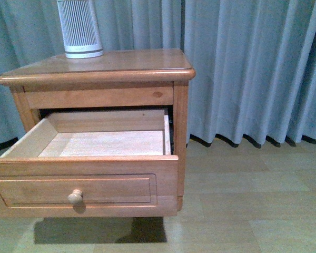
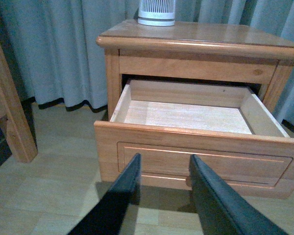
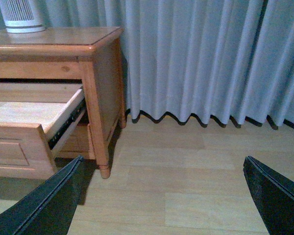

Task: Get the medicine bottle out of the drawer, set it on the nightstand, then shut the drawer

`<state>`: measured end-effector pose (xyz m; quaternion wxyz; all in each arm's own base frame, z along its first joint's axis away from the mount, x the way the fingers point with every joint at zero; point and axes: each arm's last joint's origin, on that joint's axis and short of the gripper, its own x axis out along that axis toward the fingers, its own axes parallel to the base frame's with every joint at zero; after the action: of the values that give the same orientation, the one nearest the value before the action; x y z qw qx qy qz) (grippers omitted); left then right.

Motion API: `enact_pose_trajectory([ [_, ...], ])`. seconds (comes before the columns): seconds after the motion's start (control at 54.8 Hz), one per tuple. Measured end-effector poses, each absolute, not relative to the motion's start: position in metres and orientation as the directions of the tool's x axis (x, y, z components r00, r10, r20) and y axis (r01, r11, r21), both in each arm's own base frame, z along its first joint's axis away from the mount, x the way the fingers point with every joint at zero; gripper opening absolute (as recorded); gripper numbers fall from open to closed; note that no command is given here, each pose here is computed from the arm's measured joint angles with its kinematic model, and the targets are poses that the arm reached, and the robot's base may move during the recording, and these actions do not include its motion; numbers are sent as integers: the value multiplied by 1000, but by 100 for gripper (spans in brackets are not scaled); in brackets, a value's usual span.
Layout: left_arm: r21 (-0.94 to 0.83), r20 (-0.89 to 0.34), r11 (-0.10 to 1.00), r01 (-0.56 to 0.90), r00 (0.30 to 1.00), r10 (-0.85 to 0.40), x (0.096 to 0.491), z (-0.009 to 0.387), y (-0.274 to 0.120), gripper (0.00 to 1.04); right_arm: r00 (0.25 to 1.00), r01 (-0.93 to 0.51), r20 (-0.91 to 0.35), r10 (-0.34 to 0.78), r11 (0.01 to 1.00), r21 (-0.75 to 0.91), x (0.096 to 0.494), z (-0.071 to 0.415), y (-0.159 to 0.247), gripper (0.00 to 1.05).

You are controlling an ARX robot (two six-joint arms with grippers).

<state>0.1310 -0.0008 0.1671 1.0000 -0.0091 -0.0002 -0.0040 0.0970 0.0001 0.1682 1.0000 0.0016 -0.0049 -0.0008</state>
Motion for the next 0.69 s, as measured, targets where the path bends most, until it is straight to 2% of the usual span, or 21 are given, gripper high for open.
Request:
enact_pose_trajectory([
  [0.036, -15, 2, 1000, 7, 1000, -7, 129, 168, -1, 4, 1000, 1, 10, -2, 1000, 3, 97, 168, 0, 98],
  [0.055, -16, 3, 1000, 8, 1000, -8, 128, 168, -1, 3, 1000, 1, 10, -2, 1000, 3, 97, 168, 0, 98],
  [0.693, -11, 10, 1000, -3, 1000, 3, 111, 169, 0, 4, 1000, -10, 10, 10, 1000, 3, 97, 168, 0, 98],
])
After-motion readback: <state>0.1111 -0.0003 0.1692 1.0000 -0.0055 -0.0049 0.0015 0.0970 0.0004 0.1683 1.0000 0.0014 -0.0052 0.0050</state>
